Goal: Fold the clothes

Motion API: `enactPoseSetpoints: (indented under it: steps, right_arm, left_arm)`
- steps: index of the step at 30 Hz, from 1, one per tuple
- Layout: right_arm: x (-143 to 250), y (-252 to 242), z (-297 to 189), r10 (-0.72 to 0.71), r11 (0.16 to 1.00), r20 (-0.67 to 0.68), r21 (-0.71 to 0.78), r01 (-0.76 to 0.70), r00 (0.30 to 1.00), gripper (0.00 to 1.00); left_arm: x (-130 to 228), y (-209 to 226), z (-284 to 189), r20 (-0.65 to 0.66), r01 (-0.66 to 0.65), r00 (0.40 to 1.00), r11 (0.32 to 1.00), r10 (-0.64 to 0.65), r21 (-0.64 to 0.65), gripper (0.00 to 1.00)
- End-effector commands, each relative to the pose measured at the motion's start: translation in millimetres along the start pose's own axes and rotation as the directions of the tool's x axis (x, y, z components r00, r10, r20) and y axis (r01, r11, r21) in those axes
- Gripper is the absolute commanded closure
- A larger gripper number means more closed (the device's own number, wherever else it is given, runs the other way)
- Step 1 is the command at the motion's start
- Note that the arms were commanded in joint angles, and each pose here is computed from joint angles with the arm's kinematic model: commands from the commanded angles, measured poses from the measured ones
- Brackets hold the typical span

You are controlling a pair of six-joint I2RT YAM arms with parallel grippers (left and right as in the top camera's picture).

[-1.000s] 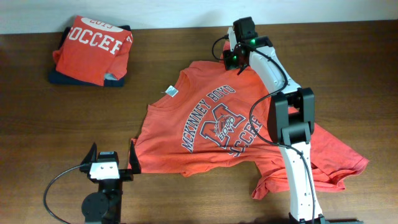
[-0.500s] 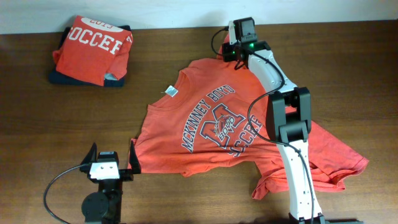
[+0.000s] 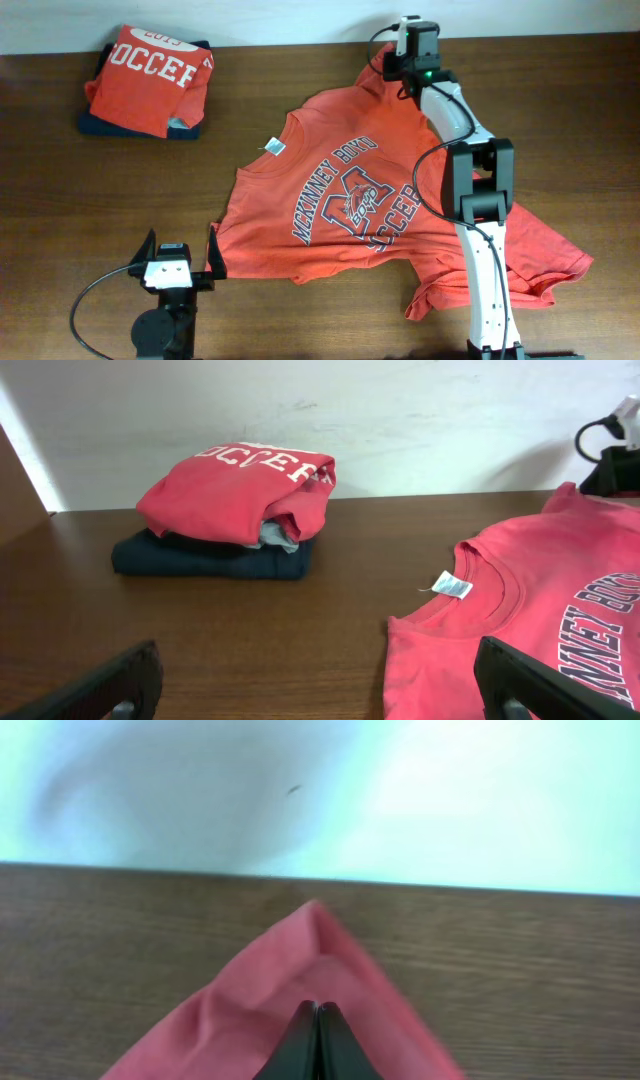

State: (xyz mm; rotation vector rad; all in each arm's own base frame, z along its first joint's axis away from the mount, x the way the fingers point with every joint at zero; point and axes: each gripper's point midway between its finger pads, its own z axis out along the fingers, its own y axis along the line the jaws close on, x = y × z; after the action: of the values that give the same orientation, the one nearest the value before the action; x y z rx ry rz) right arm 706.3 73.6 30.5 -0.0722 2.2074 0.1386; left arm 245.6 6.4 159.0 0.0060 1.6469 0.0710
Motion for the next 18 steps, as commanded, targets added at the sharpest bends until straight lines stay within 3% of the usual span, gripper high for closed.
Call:
enactPoseSetpoints:
  steps: [1, 4, 7, 14, 18]
  right_arm:
    - [-52.5, -1.7, -26.6, 0.012, 1.000, 0.077, -0.021, -0.011, 0.997, 0.91]
    - [-82.0, -4.1, -63.0, 0.020, 1.000, 0.052, -0.022, -0.019, 0.998, 0.65]
    - [-98.5, -9.5, -107.7, 0.036, 0.999, -0.021, -0.007, -0.036, 0.999, 0.64]
    - [-61.9, -10.7, -149.2, 0.072, 0.997, -0.252, -0.002, -0.075, 0.965, 0.92]
    - [-24.3, 6.2, -143.0, 0.074, 0.993, -0.374, -0.060, -0.103, 0.925, 0.96]
  left_arm:
    - [1.8, -3.7, 0.3, 0.000, -0.016, 1.000, 1.000, 0.016, 0.019, 0.01]
    - [1.8, -3.7, 0.3, 0.000, -0.016, 1.000, 1.000, 0.016, 0.019, 0.01]
    - [1.8, -3.7, 0.3, 0.000, -0.016, 1.000, 1.000, 0.016, 0.019, 0.01]
    - [1.8, -3.7, 0.3, 0.000, -0.016, 1.000, 1.000, 0.016, 0.019, 0.01]
    - [1.8, -3.7, 0.3, 0.000, -0.016, 1.000, 1.000, 0.016, 0.019, 0.01]
